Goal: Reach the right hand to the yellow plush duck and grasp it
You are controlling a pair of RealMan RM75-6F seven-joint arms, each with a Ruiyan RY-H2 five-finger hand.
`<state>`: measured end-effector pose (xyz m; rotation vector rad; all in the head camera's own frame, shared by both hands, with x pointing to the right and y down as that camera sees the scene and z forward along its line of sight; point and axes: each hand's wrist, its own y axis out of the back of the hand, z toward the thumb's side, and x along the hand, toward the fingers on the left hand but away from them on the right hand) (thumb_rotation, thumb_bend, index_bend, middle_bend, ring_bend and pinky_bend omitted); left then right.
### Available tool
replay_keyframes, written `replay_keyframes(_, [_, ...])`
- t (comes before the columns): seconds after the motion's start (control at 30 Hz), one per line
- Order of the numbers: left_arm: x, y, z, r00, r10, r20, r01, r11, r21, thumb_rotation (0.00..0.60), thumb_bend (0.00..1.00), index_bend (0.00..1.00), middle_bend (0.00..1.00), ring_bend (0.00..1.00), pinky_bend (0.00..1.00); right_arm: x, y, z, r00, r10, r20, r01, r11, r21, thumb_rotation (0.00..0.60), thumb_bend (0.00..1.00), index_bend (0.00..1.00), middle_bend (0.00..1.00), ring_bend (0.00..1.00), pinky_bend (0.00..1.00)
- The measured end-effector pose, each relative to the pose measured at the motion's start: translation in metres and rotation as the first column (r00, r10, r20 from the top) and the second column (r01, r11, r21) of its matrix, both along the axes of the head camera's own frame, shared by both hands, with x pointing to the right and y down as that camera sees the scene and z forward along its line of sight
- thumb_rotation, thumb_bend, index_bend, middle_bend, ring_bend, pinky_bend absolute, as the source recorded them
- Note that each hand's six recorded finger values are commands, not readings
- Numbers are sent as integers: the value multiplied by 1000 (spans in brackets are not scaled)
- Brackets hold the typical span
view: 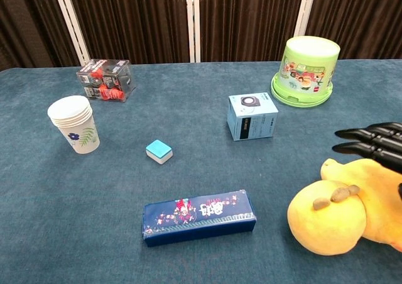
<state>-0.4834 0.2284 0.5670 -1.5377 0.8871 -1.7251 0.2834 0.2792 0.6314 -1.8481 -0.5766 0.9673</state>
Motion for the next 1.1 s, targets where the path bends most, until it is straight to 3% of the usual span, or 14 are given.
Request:
replay_keyframes(0.37, [-2, -1, -5, 1000, -4, -5, 4, 1000, 16, 600, 152, 0, 0, 0, 0, -22, 11, 14, 1000, -10, -3, 9, 999, -33, 600, 1000, 0, 0, 0, 0])
replay_keyframes(0.57, [-4, -2, -4, 1000, -11, 4, 11, 1000, 8, 600, 152, 0, 0, 0, 0, -37, 5, 30, 1000, 6, -3, -6, 999, -33, 600, 1000, 0, 0, 0, 0])
replay_keyframes(0.93, [-3, -1, -2, 1000, -9, 6, 9, 1000, -4, 600, 152, 0, 0, 0, 0, -27, 6, 52, 997, 28, -69, -33, 997, -74, 600, 1000, 0, 0, 0, 0])
replay_keyframes(1.1, [-2, -1, -2, 1000, -5, 4, 5, 1000, -7, 600, 153, 0, 0, 0, 0, -15, -3, 55, 993, 73, -98, -80, 994, -70, 600, 1000, 0, 0, 0, 0])
